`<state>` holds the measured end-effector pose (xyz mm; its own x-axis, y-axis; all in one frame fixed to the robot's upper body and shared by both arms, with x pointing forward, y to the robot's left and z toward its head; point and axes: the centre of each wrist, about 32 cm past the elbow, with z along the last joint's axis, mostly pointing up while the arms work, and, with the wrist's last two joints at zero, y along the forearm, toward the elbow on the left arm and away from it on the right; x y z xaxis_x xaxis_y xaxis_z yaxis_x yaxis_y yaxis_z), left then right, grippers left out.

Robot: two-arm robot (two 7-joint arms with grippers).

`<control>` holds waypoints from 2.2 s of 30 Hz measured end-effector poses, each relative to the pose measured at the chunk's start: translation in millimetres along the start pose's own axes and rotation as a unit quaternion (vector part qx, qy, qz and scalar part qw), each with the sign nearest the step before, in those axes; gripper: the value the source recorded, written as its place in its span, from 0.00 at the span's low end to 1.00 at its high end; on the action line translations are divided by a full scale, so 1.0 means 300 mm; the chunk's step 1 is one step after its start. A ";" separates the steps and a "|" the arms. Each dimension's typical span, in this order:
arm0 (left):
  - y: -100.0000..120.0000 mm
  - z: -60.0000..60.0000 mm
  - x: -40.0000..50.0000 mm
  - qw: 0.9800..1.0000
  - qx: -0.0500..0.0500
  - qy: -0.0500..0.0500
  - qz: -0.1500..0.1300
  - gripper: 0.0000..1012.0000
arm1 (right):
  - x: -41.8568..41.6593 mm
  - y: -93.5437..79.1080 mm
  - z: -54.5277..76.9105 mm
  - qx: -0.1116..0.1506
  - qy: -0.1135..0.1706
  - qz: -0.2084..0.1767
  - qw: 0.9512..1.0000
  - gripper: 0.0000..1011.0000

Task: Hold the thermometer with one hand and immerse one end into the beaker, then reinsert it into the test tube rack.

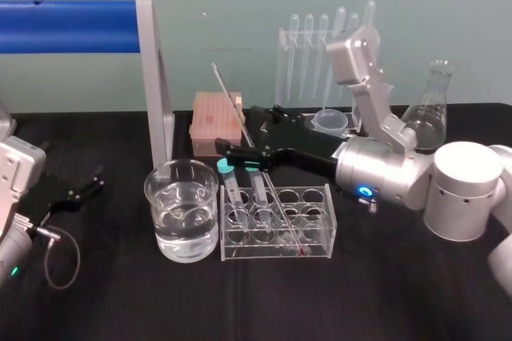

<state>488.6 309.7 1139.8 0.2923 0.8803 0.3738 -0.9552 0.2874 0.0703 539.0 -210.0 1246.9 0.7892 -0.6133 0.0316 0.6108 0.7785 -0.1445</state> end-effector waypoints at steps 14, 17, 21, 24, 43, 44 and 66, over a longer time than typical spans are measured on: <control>0.000 0.000 0.000 1.000 0.000 0.000 0.000 1.00 | -0.006 0.049 -0.006 -0.009 -0.003 -0.028 1.000 0.99; 0.000 0.000 0.000 1.000 0.000 0.000 0.000 1.00 | -0.005 0.048 -0.006 -0.009 -0.002 -0.028 1.000 0.99; 0.000 0.000 0.000 1.000 0.000 0.000 0.000 1.00 | -0.005 0.047 -0.006 -0.009 -0.003 -0.028 1.000 0.99; 0.000 0.000 0.000 1.000 0.000 0.000 0.000 1.00 | -0.005 0.047 -0.006 -0.009 -0.003 -0.028 1.000 0.95; 0.000 0.000 0.000 1.000 0.000 0.000 0.000 1.00 | -0.005 0.045 -0.005 -0.008 -0.002 -0.027 1.000 0.38; 0.000 0.000 0.000 1.000 0.000 0.000 0.000 1.00 | -0.005 0.045 -0.005 -0.008 -0.002 -0.027 1.000 0.36; 0.000 0.000 0.000 1.000 0.000 0.000 0.000 1.00 | -0.012 0.036 -0.020 0.007 0.012 -0.030 0.999 0.06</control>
<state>488.6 309.7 1139.8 0.2923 0.8803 0.3738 -0.9552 0.2873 0.0702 542.5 -200.2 1239.2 0.7500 -0.6613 0.0156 0.6573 0.7425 -0.1288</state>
